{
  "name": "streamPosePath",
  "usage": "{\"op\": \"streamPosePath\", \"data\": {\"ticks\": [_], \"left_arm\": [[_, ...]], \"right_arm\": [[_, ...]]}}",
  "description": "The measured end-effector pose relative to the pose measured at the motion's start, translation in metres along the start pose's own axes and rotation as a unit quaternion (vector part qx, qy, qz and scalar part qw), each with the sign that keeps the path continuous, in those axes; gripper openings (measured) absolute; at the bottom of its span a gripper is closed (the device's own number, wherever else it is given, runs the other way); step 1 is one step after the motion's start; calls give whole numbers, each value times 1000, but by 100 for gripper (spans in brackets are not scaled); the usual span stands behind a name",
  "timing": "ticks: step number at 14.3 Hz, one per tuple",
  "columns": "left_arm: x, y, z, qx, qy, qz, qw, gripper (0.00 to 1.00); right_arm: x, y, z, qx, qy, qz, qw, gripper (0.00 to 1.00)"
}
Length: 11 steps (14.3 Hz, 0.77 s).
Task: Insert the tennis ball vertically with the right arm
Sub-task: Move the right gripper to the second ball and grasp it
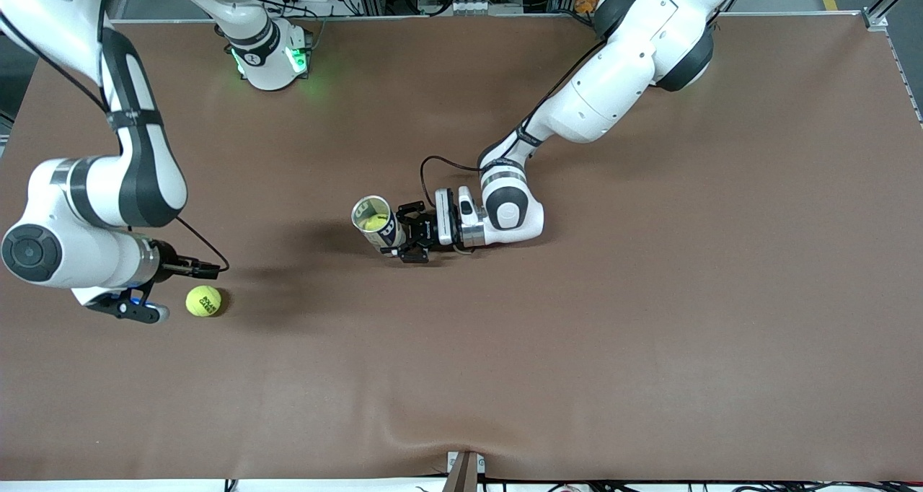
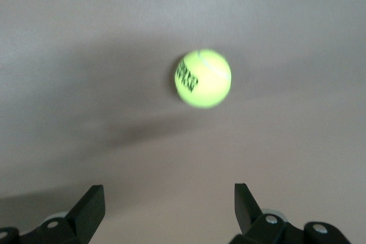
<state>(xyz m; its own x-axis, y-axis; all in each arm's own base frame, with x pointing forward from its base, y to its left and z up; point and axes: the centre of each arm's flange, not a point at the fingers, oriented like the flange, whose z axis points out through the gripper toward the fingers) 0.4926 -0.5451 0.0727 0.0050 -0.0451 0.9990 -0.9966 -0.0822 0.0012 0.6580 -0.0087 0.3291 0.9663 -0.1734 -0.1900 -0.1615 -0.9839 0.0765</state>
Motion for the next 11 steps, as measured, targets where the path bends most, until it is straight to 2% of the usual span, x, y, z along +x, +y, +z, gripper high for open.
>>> {"op": "streamPosePath", "data": {"ticks": [1, 5, 7, 11], "left_arm": [[0, 0, 0, 0, 0, 0, 1000, 70], [0, 0, 0, 0, 0, 0, 1000, 71], [0, 0, 0, 0, 0, 1, 1000, 71], [0, 0, 0, -1, 0, 1, 1000, 71]], "right_arm": [[7, 5, 11, 2, 4, -16, 1000, 100], [36, 54, 62, 12, -7, -66, 998, 100], [47, 74, 75, 25, -10, -68, 997, 100], [53, 65, 77, 67, -2, -54, 996, 100]]}}
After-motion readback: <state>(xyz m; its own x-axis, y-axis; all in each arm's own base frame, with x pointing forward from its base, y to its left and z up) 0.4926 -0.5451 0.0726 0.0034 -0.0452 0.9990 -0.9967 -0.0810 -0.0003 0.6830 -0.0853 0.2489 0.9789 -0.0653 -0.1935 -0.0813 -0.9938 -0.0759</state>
